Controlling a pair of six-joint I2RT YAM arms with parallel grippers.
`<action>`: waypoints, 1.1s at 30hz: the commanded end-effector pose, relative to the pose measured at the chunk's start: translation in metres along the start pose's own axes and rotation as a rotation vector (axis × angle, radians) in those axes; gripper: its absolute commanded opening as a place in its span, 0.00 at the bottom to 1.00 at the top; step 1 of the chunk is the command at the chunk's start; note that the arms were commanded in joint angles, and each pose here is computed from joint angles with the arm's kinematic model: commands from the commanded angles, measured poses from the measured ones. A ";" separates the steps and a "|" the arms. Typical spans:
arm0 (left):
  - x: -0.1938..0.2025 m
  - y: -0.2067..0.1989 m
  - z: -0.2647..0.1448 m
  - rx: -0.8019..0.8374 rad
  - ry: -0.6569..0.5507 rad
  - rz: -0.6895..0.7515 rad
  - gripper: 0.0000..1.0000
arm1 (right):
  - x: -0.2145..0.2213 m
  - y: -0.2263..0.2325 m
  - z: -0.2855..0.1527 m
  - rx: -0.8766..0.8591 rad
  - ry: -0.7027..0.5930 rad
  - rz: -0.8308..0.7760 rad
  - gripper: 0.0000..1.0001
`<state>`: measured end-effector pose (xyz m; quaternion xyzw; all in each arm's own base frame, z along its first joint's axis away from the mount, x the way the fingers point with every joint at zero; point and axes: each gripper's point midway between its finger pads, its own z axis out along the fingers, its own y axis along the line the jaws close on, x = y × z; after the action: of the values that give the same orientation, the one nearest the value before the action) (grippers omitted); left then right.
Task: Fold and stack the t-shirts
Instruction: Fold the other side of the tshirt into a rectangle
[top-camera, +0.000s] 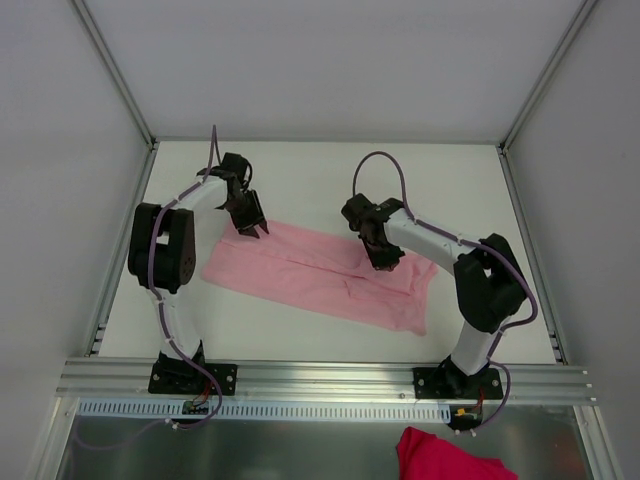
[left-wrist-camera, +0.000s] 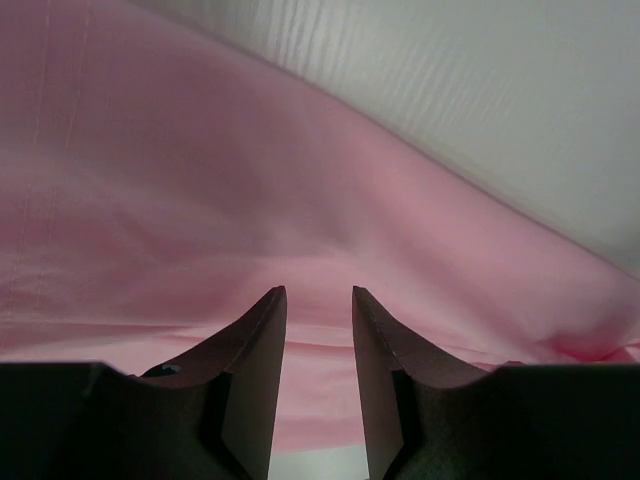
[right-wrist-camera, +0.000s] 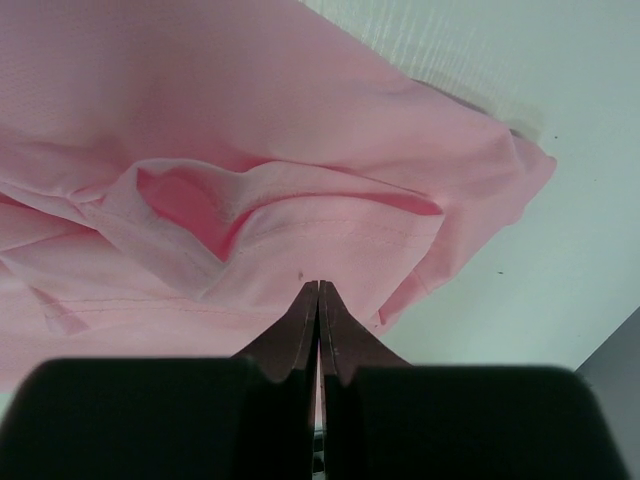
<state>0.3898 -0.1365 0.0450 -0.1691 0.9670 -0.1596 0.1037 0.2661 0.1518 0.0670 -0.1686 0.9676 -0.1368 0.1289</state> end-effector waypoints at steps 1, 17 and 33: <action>0.009 -0.002 -0.027 0.006 -0.053 0.002 0.33 | -0.010 -0.006 -0.002 0.039 -0.038 0.016 0.01; 0.020 0.044 -0.026 -0.199 -0.049 0.047 0.33 | -0.023 -0.007 0.004 0.057 -0.062 -0.008 0.01; 0.013 0.056 -0.007 -0.272 -0.029 0.042 0.00 | -0.046 0.010 0.010 -0.023 -0.115 -0.034 0.01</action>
<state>0.3628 -0.0940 0.0327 -0.1702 0.9784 -0.0472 0.1072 0.2945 0.1681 0.0565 -0.1898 0.9600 -0.1265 0.1627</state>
